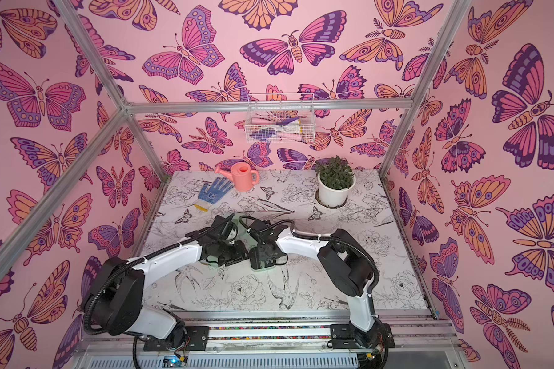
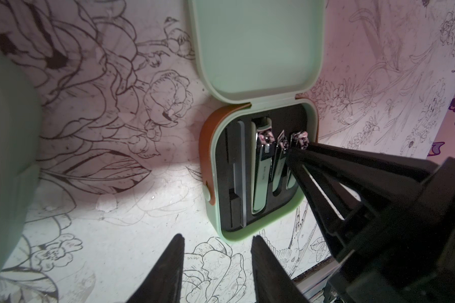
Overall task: Organize nail clipper sets
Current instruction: Place the nail clipper in the storage box.
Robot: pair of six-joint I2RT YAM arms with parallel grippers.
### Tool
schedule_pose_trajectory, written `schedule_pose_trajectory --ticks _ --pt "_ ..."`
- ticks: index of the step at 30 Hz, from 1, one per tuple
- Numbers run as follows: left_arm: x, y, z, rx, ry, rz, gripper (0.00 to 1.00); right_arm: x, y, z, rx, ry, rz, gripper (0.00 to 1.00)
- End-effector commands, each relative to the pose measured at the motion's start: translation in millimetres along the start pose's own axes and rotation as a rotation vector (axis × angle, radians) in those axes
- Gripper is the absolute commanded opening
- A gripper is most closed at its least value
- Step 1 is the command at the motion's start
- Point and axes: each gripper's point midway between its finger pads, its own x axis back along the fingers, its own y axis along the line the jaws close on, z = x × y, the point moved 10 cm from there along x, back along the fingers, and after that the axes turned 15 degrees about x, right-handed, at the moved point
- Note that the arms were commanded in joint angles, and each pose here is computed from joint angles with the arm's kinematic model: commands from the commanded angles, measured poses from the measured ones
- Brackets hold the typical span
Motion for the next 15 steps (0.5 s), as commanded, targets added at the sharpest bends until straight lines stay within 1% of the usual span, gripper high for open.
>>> schedule_pose_trajectory --ticks 1,8,15 --pt "-3.6 4.9 4.1 -0.006 0.021 -0.015 0.45 -16.2 0.4 11.9 0.001 0.054 0.024 0.08" --pt "-3.1 4.9 4.1 -0.006 0.019 -0.014 0.45 -20.3 1.5 14.0 0.002 0.069 0.022 0.09" --pt "-2.9 4.9 4.3 -0.006 0.02 -0.013 0.45 -19.0 1.2 15.1 0.005 0.075 0.027 0.13"
